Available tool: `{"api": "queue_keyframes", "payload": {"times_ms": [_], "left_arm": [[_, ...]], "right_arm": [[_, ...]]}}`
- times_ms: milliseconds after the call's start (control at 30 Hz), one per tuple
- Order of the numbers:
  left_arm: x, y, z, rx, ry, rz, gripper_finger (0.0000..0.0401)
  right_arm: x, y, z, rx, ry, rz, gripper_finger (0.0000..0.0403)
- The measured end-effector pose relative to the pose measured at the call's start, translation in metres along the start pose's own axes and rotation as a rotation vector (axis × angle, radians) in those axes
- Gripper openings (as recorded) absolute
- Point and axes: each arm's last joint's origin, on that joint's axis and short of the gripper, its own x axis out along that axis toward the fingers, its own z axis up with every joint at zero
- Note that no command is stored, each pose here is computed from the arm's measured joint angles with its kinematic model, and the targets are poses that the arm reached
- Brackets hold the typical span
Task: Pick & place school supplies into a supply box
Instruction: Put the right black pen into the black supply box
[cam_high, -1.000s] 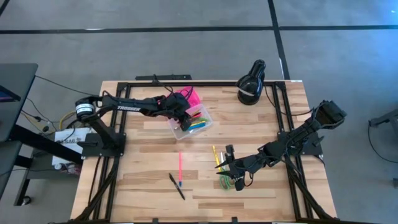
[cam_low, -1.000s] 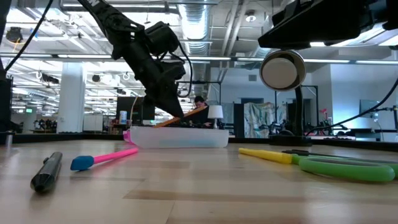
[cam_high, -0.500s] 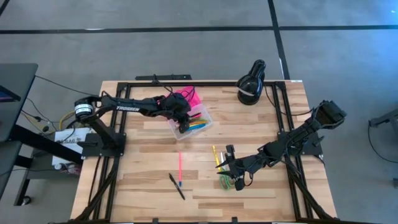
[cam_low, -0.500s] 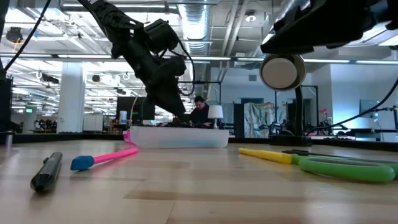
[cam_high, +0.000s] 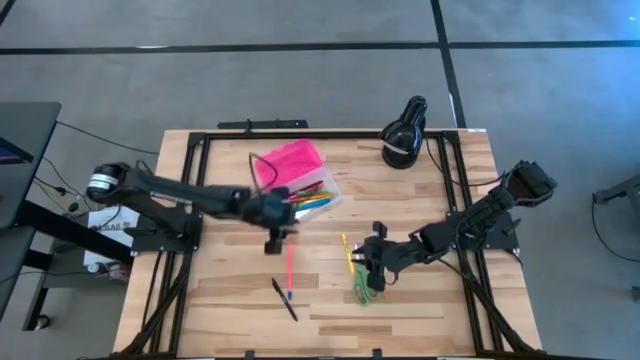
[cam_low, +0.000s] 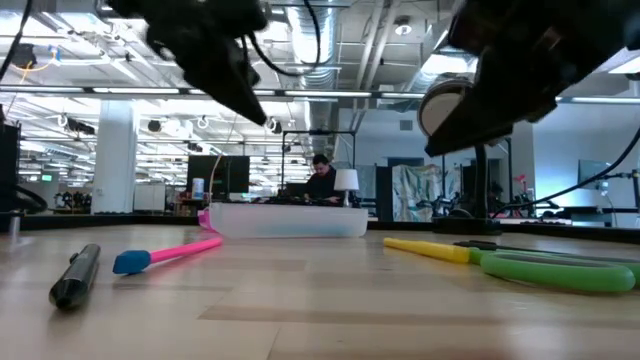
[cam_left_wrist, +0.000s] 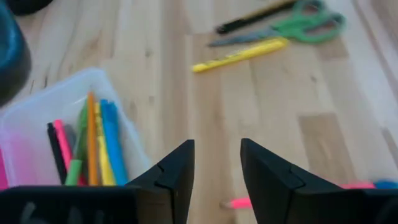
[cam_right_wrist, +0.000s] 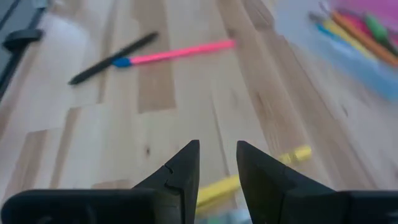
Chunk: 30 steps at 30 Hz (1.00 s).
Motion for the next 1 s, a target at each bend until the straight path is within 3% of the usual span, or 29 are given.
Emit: {"api": "queue_keyframes", "payload": {"times_ms": [200, 400, 800, 1000], "left_arm": [[0.002, -0.053, -0.019, 0.112, -0.009, 0.05, 0.012], [0.002, -0.085, -0.041, 0.115, -0.059, 0.084, 0.012], [-0.014, -0.128, -0.059, 0.128, -0.153, 0.136, 0.012], [-0.024, -0.144, -0.066, 0.179, -0.199, 0.188, 0.012]], "right_arm": [[-0.002, 0.0, -0.008, 0.168, 0.066, -0.03, 0.0101], [-0.009, 0.012, -0.017, 0.251, 0.065, -0.05, 0.0101], [-0.018, 0.019, -0.032, 0.387, 0.079, -0.137, 0.0101], [-0.016, 0.023, -0.038, 0.396, 0.093, -0.143, 0.0101]]}}
